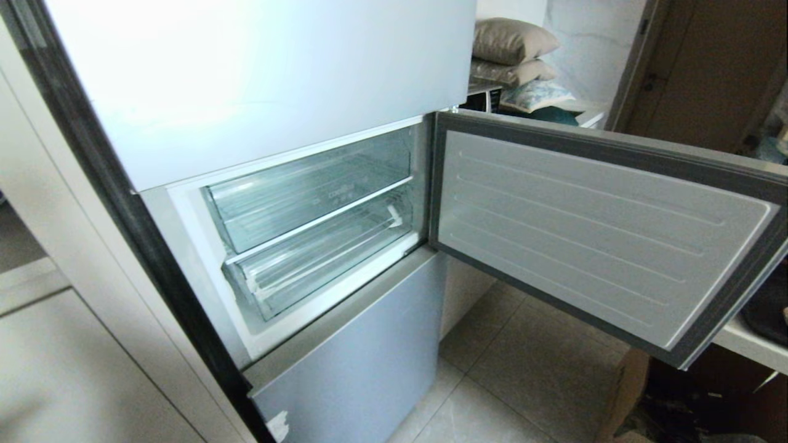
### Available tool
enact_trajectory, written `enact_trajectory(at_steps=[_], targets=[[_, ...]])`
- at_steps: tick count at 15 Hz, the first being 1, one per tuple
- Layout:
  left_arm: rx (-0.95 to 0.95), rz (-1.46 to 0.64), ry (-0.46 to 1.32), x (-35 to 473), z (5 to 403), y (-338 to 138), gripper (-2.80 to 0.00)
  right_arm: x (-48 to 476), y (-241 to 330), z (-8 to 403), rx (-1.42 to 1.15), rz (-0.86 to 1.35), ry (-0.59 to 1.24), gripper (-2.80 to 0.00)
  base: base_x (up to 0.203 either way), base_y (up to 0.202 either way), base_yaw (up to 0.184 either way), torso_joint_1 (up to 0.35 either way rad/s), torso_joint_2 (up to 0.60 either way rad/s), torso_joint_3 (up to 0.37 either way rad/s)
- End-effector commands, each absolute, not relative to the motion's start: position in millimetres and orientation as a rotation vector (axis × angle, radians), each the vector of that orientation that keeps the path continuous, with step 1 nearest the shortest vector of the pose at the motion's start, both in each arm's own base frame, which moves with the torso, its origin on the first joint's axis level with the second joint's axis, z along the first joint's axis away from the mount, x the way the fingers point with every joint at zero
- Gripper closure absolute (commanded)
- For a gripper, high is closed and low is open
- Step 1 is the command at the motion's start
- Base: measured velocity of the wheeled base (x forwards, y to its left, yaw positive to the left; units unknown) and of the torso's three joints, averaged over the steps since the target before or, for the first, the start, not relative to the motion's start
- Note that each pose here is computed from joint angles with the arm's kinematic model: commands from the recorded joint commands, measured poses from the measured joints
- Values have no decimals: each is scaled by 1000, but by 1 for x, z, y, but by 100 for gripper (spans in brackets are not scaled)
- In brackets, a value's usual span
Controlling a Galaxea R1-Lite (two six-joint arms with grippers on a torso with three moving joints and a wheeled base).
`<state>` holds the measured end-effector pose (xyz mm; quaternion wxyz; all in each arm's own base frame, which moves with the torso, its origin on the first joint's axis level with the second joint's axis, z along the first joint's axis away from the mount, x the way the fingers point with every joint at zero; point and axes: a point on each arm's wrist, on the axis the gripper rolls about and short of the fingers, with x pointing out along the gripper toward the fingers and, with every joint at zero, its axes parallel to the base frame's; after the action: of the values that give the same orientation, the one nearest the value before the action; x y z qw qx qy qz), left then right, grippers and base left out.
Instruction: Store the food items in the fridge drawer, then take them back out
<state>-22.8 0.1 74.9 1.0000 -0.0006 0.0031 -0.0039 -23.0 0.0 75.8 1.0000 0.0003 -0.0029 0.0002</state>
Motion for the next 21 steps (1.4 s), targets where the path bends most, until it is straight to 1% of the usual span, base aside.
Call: enact_trajectory(at_steps=[1, 3, 5, 6, 8, 10, 12, 17, 21], targets=[[-2, -8, 6, -23, 75, 0, 0, -24, 0, 83, 8, 0, -49, 0, -1, 7, -107, 2, 2, 2], [-2, -8, 6, -23, 75, 0, 0, -32, 0, 121, 87, -6, -205, 0, 1, 1, -32, 1, 4, 1], [-2, -8, 6, -23, 75, 0, 0, -41, -1, 171, 220, -44, -303, 0, 0, 0, 0, 0, 0, 0], [-2, -8, 6, -23, 75, 0, 0, -37, -2, 192, 318, -75, -313, 0, 0, 0, 0, 0, 0, 0], [-2, -8, 6, -23, 75, 0, 0, -14, -1, 212, 493, -189, -272, 0, 0, 0, 0, 0, 0, 0], [-2, -8, 6, -23, 75, 0, 0, 13, -5, 218, 625, -324, -257, 0, 0, 0, 0, 0, 0, 0], [-2, -8, 6, -23, 75, 0, 0, 44, -24, 215, 720, -400, -211, 0, 0, 0, 0, 0, 0, 0], [-2, -8, 6, -23, 75, 0, 0, 105, -90, 198, 893, -469, -148, 0, 0, 0, 0, 0, 0, 0], [-2, -8, 6, -23, 75, 0, 0, 140, -142, 188, 977, -521, -147, 0, 0, 0, 0, 0, 0, 0]])
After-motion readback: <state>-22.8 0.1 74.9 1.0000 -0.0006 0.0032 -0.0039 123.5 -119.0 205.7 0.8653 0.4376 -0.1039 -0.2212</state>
